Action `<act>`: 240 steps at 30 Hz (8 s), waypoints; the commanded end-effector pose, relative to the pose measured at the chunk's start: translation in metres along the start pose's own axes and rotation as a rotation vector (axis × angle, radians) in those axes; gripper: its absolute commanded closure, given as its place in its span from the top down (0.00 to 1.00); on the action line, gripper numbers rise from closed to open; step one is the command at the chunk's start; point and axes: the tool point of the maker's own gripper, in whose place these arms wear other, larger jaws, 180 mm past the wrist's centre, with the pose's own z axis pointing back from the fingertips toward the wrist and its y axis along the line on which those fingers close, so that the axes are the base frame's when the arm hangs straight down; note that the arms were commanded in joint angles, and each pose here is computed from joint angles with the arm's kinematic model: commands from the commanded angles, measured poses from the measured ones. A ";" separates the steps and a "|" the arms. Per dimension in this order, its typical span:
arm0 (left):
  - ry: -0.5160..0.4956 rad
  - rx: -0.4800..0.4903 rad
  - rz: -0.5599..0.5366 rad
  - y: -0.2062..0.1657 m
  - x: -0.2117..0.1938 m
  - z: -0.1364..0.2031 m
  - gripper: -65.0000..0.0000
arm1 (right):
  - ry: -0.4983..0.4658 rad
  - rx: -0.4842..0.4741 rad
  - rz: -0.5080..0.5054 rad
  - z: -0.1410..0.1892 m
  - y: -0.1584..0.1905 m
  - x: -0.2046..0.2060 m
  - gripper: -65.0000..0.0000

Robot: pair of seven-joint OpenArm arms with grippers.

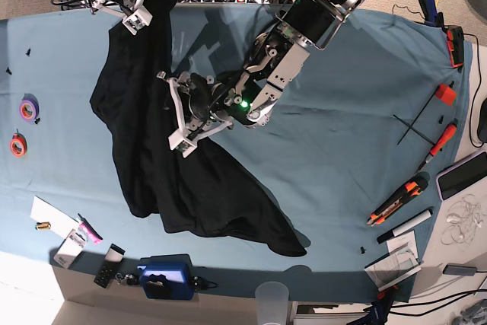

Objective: Layout the t-shirt on the table in an organized manner, then fold the t-shirt properly
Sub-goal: 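Press the left gripper into the shirt middle and drag fabric outward, then grasp the shirt body with the left gripper near the right gripper, then pull the grasped fabric with the left gripper away from the right gripper, then swing the left gripper outward, stretching the shirt between both grippers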

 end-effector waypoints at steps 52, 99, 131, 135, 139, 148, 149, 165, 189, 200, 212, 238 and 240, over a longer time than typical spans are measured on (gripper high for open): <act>-0.110 -0.033 -0.055 0.004 0.067 0.019 0.33 | 0.030 -0.071 -0.009 0.004 -0.013 -0.004 0.00; 0.076 0.183 -0.307 0.026 0.001 -0.022 0.32 | 0.108 0.213 0.421 -0.031 0.102 0.002 0.00; -0.069 1.230 -0.465 0.162 0.120 0.165 0.00 | 0.204 -0.050 0.431 -0.029 0.041 -0.006 0.00; -0.105 1.094 -0.324 0.169 0.111 0.161 0.00 | 0.184 -0.138 0.380 -0.023 0.012 0.003 0.00; -0.199 0.799 -0.250 0.135 0.122 0.124 0.03 | 0.155 -0.158 0.346 -0.020 0.001 0.011 0.00; -0.289 0.371 -0.297 0.040 0.152 0.068 0.31 | 0.160 -0.157 0.344 -0.020 0.001 0.010 0.00; -0.266 0.356 -0.293 0.041 0.147 0.062 0.31 | 0.160 -0.157 0.344 -0.020 0.001 0.010 0.00; -0.184 0.474 -0.332 0.073 0.128 0.048 0.31 | 0.168 -0.157 0.341 -0.019 0.001 0.008 0.00; -0.258 0.457 -0.339 0.069 0.131 0.045 0.80 | 0.168 -0.157 0.341 -0.019 0.001 0.008 0.00; -0.181 0.521 -0.268 0.107 0.095 0.021 0.69 | 0.168 -0.157 0.341 -0.019 0.001 0.008 0.00; -0.183 0.782 -0.281 0.135 0.115 0.061 0.00 | 0.169 -0.157 0.342 -0.019 0.001 0.008 0.00; -0.161 1.139 0.181 0.269 0.110 0.266 0.00 | 0.010 -0.933 0.033 0.073 -0.155 0.053 0.00; -0.144 1.109 0.261 0.284 0.088 0.277 0.00 | -0.044 -1.010 -0.009 0.095 -0.175 0.061 0.00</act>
